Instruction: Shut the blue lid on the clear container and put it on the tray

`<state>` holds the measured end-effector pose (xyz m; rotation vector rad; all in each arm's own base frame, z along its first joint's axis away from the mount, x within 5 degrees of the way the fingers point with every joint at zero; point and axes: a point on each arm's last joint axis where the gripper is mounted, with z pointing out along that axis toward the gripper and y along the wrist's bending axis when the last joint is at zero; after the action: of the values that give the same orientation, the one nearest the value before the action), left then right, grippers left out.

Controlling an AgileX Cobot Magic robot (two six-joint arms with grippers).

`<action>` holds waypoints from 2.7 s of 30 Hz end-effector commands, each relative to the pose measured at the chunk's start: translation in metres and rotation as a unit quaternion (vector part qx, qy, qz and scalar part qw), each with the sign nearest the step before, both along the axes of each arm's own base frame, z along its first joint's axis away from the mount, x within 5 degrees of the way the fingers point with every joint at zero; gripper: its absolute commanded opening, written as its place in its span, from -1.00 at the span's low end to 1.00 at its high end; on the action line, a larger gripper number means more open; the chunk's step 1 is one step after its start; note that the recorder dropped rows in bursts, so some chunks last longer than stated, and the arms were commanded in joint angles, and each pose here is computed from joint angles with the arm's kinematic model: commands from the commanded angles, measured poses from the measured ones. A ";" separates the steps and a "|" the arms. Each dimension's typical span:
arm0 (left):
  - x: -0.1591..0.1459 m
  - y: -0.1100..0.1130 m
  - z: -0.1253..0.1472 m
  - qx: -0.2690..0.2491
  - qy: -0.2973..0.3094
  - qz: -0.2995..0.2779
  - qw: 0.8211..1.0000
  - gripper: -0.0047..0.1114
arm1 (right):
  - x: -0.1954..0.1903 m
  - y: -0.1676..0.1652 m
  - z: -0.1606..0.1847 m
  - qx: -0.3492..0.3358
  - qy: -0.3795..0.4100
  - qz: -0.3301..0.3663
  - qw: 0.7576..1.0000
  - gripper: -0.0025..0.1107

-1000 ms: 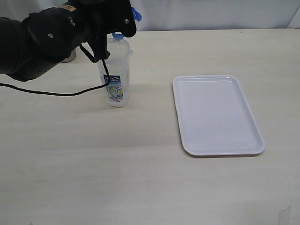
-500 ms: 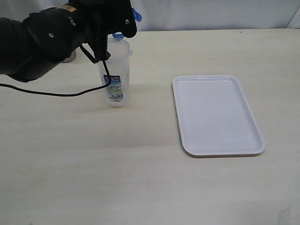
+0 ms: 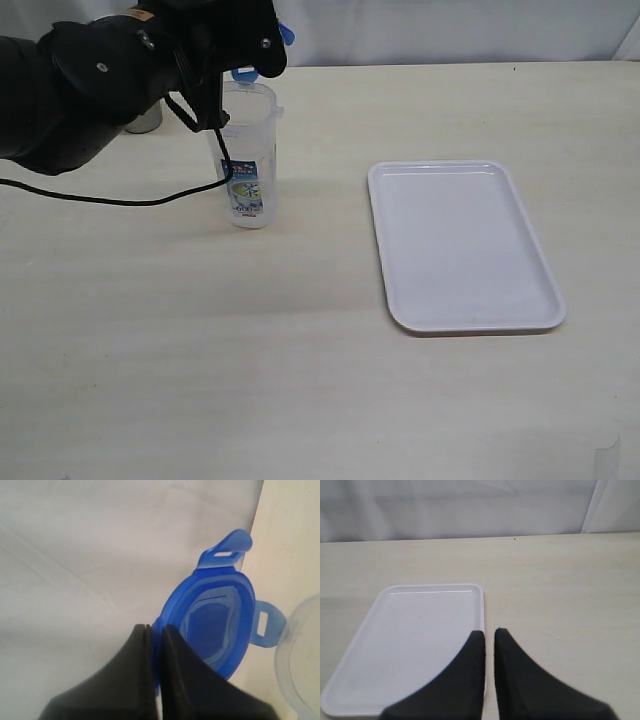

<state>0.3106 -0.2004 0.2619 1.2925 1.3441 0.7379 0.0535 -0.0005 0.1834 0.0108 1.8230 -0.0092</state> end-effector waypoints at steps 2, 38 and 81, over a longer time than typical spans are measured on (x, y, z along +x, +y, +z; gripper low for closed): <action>-0.001 0.003 0.003 -0.010 -0.005 0.015 1.000 -0.92 | 0.000 0.000 -0.001 0.002 0.002 -0.001 1.000 -0.83; -0.018 -0.025 -0.008 0.024 -0.069 0.066 0.995 -0.92 | 0.000 0.000 -0.001 0.002 0.002 -0.001 1.000 -0.83; 0.009 -0.008 -0.047 -0.038 -0.053 0.140 0.988 -0.92 | 0.000 0.000 -0.001 0.002 0.002 -0.001 1.000 -0.83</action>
<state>0.3199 -0.2116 0.2209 1.0410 1.3877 0.9658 0.0535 -0.0005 0.1834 0.0108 1.8230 -0.0092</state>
